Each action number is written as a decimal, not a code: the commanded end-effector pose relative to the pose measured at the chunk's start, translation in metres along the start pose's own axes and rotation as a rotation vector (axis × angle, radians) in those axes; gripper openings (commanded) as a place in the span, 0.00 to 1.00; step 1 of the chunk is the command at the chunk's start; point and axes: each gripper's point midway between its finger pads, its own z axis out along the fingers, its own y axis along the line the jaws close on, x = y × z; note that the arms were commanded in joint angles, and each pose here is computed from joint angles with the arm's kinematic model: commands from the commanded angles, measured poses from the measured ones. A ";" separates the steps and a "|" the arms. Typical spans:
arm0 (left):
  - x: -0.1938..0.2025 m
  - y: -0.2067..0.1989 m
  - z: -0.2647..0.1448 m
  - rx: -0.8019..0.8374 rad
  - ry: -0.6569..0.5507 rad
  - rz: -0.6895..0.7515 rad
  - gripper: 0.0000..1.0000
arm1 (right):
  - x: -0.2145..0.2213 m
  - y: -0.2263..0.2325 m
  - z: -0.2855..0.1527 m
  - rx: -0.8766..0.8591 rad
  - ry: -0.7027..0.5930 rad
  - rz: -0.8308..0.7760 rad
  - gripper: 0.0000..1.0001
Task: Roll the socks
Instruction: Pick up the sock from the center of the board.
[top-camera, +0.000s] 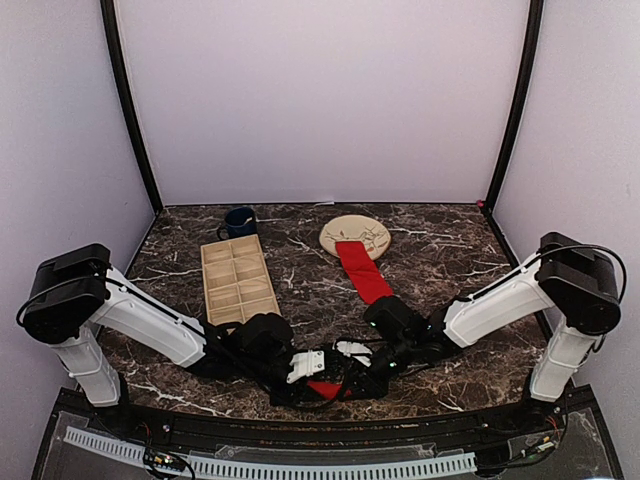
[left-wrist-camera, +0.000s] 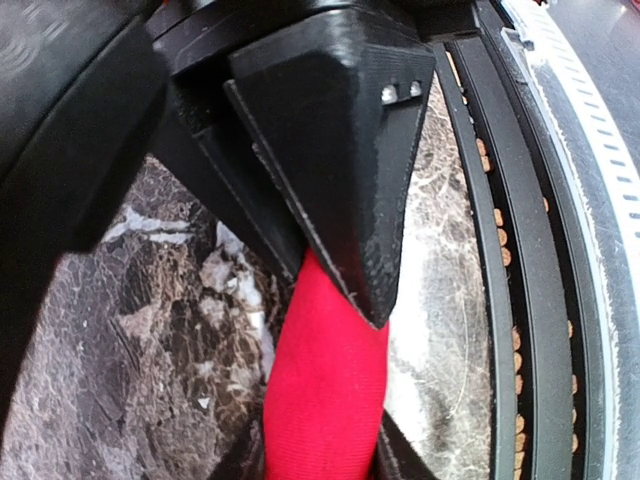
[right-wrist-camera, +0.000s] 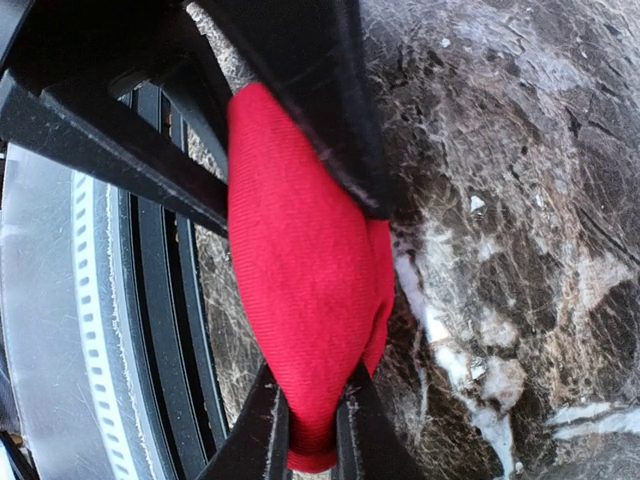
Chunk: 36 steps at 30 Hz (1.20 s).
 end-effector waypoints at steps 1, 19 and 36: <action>-0.005 -0.001 -0.001 0.018 -0.006 0.004 0.29 | 0.016 -0.008 0.003 0.008 0.055 0.055 0.00; -0.002 -0.004 -0.003 0.033 0.008 0.015 0.09 | 0.019 -0.014 0.000 0.020 0.041 0.089 0.38; -0.005 0.006 -0.023 -0.017 0.001 0.008 0.06 | 0.028 -0.024 -0.019 0.068 -0.036 0.148 0.44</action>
